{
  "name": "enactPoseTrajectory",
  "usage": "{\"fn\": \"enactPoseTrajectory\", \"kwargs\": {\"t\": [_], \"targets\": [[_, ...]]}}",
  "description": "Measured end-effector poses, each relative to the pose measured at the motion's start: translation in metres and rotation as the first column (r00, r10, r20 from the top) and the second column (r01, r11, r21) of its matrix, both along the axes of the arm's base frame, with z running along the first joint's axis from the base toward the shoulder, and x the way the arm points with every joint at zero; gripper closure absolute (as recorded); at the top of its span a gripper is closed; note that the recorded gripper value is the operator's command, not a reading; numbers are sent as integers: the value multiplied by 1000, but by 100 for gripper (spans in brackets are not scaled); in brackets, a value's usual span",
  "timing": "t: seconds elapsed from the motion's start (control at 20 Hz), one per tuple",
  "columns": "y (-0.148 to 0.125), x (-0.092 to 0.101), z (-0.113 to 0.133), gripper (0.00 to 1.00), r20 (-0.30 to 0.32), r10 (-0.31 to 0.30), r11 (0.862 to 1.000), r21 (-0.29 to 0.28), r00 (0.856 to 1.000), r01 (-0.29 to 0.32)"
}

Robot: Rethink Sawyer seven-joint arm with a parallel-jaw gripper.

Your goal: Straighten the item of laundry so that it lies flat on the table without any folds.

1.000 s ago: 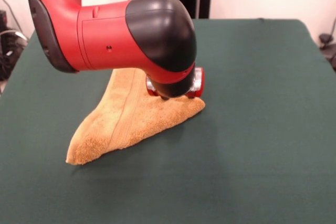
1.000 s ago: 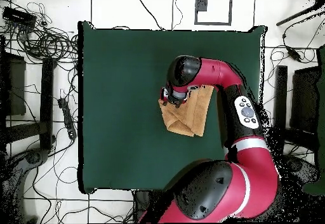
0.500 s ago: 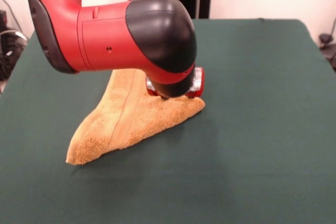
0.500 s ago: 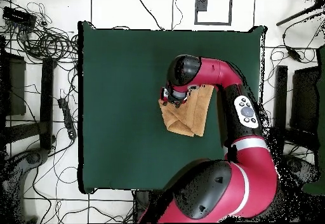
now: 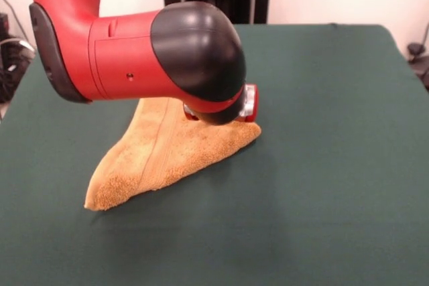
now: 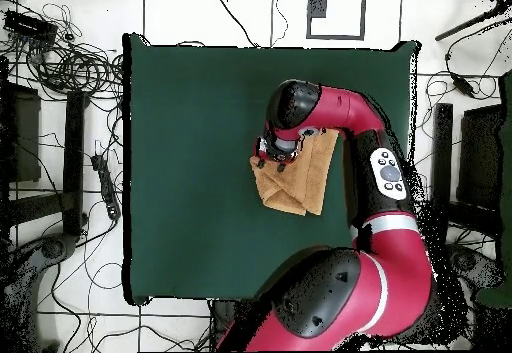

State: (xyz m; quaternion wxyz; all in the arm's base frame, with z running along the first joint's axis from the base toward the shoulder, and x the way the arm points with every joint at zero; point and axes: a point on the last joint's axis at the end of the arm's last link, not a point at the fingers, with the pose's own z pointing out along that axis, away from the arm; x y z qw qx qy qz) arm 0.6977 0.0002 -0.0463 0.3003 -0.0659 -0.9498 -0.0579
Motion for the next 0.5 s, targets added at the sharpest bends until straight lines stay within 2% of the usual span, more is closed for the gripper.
{"fn": "enactPoseTrajectory", "kwargs": {"t": [0.5], "targets": [[-1,2,5,0,-26,-11,1000,12,1000,11]]}}
